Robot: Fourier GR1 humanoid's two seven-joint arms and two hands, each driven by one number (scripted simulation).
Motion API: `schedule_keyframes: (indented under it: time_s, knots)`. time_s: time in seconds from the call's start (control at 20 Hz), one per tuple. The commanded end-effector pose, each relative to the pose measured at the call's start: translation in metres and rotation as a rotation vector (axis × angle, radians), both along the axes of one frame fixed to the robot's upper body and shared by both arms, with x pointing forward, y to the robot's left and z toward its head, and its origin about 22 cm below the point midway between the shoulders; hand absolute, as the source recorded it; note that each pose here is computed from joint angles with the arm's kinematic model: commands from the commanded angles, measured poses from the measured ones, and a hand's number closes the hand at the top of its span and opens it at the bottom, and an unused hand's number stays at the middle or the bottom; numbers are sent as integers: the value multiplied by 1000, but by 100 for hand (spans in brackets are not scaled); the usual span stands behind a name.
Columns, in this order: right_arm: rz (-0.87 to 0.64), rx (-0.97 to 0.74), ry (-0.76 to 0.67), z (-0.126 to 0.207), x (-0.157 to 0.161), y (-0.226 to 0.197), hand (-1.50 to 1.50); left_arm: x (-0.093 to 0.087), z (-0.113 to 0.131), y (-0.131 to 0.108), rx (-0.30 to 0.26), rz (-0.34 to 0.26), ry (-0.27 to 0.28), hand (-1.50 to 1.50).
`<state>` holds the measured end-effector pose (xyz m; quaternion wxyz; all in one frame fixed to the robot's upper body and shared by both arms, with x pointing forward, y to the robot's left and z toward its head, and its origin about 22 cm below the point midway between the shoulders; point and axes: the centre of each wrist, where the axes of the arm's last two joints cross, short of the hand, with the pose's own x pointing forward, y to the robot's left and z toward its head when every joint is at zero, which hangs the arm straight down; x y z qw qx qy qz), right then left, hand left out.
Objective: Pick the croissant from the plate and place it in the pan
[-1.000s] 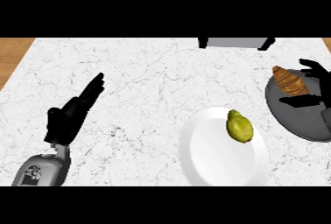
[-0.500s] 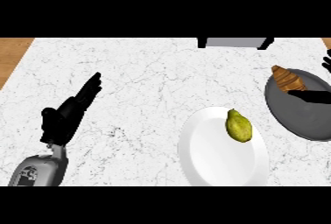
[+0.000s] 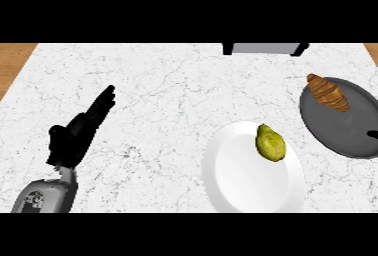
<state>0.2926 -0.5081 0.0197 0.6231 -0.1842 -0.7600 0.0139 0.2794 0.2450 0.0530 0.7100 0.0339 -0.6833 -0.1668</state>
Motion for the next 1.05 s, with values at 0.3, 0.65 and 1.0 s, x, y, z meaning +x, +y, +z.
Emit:
schedule_keyframes:
  time_s: [0.3, 0.65, 1.0]
  knots:
    - [35, 31, -107, -20, -53, -28, -150, -6, -5, 7, -4, 33, 5, 0]
    - [72, 40, -95, -40, -86, -33, -150, -9, -3, 7, 11, 5, 13, 0]
    - [40, 19, -88, -62, -118, -33, -150, -1, -6, 2, 1, 31, 4, 0]
